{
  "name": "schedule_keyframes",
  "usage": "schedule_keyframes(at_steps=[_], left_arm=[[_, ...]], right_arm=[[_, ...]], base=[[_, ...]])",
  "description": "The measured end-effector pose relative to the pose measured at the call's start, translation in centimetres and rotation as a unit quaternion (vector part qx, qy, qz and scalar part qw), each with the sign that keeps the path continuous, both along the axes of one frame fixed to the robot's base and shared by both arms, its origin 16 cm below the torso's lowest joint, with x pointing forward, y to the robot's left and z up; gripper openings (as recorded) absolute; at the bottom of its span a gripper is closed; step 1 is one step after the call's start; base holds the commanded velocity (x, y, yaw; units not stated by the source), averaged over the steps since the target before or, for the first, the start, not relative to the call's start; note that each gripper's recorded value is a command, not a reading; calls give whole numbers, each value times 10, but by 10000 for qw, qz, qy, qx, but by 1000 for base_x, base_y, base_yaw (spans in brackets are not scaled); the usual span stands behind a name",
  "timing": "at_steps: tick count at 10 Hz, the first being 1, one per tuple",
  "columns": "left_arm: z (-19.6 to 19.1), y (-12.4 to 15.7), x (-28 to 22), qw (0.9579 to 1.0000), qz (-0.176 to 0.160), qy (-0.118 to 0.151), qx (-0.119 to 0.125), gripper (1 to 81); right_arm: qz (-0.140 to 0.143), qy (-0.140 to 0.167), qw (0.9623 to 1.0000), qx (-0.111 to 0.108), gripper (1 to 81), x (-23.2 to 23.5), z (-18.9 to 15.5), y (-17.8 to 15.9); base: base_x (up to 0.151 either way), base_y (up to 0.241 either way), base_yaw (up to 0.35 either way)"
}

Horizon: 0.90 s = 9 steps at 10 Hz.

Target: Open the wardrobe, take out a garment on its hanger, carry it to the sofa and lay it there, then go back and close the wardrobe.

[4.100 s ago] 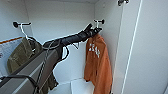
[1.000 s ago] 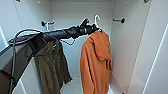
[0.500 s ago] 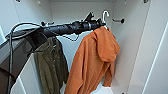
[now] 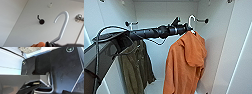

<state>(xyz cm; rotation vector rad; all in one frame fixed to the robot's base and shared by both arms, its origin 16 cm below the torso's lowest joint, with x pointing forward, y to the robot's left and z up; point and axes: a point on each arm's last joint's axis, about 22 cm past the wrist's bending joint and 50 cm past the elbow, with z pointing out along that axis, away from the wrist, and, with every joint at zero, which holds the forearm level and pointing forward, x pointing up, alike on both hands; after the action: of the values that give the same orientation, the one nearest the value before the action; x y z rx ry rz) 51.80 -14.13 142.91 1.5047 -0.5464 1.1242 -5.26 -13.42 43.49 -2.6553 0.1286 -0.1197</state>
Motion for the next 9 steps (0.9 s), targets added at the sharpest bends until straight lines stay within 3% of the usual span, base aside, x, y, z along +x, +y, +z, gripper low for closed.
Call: schedule_keyframes(at_steps=[4, 8, 9], left_arm=[[-21, -22, -46, 9982, -594, 63, 63, 10], [-32, -36, -93, 9925, -1221, 53, -23, 10], [-39, -36, -93, 9922, -1241, 124, -41, 10]], right_arm=[[2, -30, 10000, 14, 811, 5, 0, 2], [2, -31, 10000, 19, 811, 5, 1, 3], [2, -32, 10000, 25, 811, 5, 1, 4]], base=[[0, 0, 0], [0, 0, 0], [0, 0, 0]])
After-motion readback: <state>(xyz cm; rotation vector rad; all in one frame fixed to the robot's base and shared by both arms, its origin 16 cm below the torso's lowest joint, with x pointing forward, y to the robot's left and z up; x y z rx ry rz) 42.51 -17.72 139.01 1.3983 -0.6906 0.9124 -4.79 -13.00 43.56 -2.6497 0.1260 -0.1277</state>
